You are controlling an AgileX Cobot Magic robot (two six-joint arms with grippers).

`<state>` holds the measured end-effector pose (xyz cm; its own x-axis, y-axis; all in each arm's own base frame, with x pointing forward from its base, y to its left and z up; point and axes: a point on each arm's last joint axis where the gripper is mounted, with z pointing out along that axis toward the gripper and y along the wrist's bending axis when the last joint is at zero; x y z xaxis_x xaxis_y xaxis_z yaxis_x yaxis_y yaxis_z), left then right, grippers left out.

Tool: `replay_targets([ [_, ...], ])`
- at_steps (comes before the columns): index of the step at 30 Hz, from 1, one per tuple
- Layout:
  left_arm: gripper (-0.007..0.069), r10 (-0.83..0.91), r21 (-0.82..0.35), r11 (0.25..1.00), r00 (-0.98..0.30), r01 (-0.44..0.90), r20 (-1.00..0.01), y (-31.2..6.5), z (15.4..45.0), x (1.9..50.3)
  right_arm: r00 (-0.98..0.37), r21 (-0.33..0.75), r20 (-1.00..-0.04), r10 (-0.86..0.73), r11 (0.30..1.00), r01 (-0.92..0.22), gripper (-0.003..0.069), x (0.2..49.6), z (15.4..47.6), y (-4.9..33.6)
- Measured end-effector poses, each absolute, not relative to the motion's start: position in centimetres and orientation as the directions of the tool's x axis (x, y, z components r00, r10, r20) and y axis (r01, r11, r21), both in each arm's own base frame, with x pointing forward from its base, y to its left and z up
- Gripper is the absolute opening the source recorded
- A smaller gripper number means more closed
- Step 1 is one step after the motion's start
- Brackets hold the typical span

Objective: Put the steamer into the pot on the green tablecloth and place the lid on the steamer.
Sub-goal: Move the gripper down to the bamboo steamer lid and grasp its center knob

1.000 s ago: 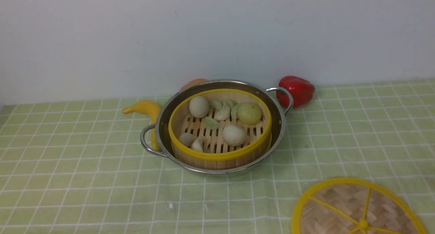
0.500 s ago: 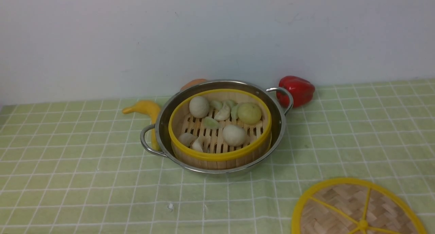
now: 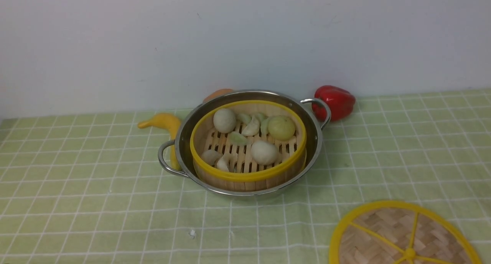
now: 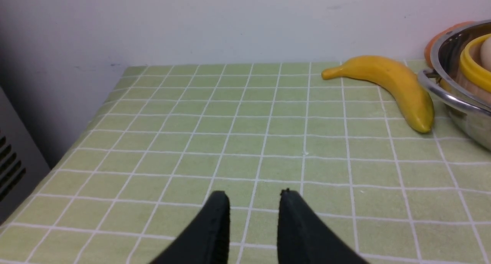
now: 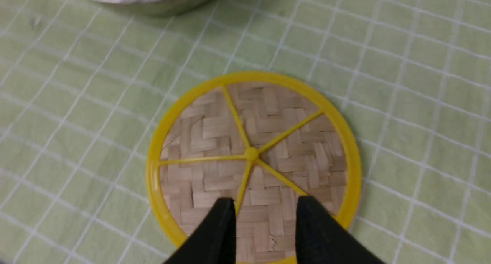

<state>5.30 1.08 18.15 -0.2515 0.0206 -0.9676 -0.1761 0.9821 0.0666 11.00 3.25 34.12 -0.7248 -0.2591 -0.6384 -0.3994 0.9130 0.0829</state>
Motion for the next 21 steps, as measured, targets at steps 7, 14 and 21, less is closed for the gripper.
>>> replay_targets([
  [7, 0.02, 0.021, 0.067, 0.982, -0.251, -0.176, -0.968, 1.1, 18.1, 5.3, -0.808, 0.297, -0.525, -0.267, 0.832, -0.468, 0.024, 18.3, 30.7, 5.4],
  [14, 0.0213, 0.021, 0.067, 0.982, -0.251, -0.176, -0.968, 1.1, 18.1, 5.3, -0.88, 0.301, -0.364, -0.305, 0.855, -0.422, 0.0283, 22.1, 27.4, 6.1],
  [21, 0.0232, 0.021, 0.067, 0.982, -0.251, -0.176, -0.968, 1.1, 18.1, 5.3, -0.863, 0.107, -0.168, -0.477, 0.861, -0.497, 0.0331, 23.7, 24.5, 10.0],
])
